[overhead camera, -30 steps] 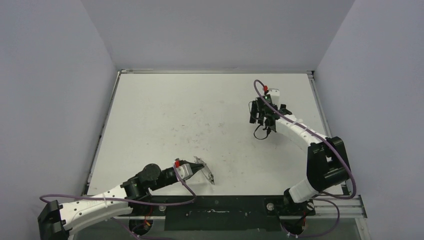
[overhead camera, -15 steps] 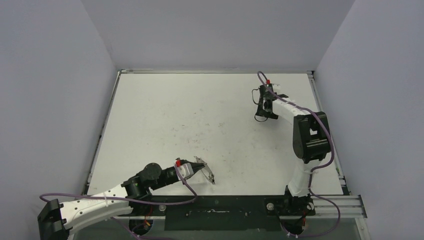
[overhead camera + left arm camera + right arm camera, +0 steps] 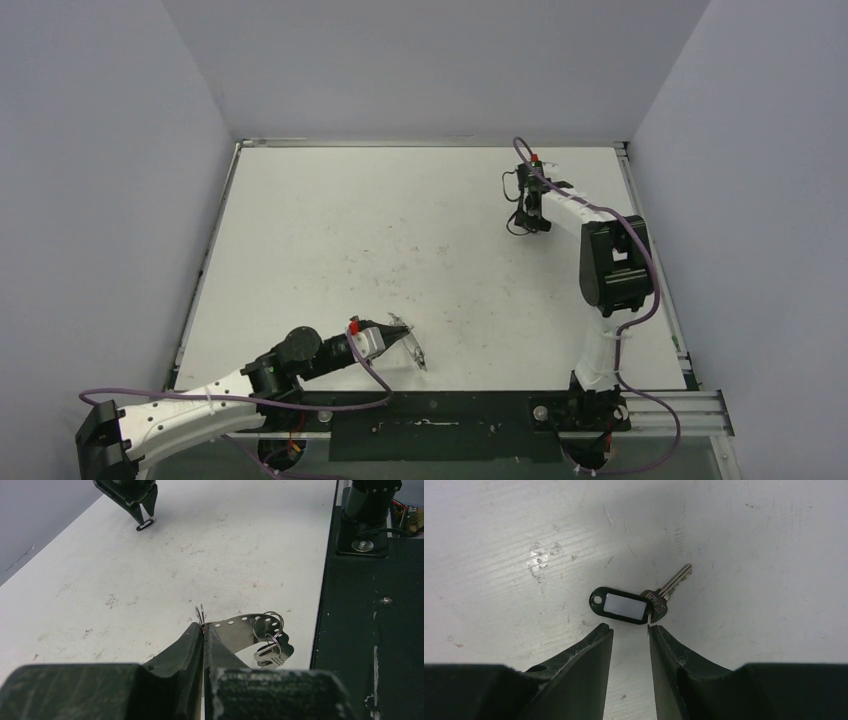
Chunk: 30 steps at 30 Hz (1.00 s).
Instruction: Put the keys on the keyring
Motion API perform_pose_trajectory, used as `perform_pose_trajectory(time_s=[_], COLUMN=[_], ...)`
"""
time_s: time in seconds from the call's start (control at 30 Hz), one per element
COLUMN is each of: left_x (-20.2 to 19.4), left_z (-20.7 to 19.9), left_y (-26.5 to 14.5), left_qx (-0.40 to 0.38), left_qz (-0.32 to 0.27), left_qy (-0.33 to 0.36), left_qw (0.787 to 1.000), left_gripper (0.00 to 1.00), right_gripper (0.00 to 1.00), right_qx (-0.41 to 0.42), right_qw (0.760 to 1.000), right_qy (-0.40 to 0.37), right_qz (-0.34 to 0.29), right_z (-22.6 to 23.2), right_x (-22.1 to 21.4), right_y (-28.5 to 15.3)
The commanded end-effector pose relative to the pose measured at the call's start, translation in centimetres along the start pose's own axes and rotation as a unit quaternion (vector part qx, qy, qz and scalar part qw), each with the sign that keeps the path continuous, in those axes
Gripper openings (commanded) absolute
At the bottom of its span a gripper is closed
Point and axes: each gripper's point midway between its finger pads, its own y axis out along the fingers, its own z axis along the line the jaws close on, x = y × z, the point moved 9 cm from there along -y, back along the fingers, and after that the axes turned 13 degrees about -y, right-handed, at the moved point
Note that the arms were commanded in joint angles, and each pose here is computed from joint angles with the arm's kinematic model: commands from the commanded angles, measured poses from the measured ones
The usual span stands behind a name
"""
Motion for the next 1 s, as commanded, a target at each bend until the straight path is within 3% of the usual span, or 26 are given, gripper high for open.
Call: perform_pose_trajectory(time_s=[0.0,0.13,0.33,0.47,0.67,0.97], left_x=[2.1,1.9,2.0,2.0,2.1,2.2], left_z=[-0.2,-0.2,-0.1,-0.1,-0.2,-0.2], left_y=[0.3,0.3,0.3,0.3,0.3,0.2], left_qx=[-0.01,-0.01,-0.007,-0.008,-0.01,-0.009], left_qz=[-0.035,-0.034,-0.035,-0.035,-0.03,-0.023], left_qy=[0.004,0.004,0.006,0.007,0.007,0.006], left_qw=[0.999,0.999,0.999,0.999,0.999,1.0], left_gripper=[0.0,0.0,0.0,0.0,0.0,0.0], right_gripper=[0.35,0.35,0.23,0.23,0.0,0.0], right_qx=[-0.019,-0.034,-0.039,-0.039,-0.038,-0.013], right_qw=[1.0,0.999,0.999,0.999,0.999,1.0], right_qy=[0.003,0.002,0.004,0.006,0.006,-0.001], right_qz=[0.002,0.011,0.011,0.01,0.008,-0.012], right_z=[-0.4,-0.7,-0.9,-1.1,-1.2,-1.7], right_x=[0.6,0.5,0.4,0.5,0.7,0.9], right_y=[0.7,1.3,1.6,1.8,1.6,-1.8])
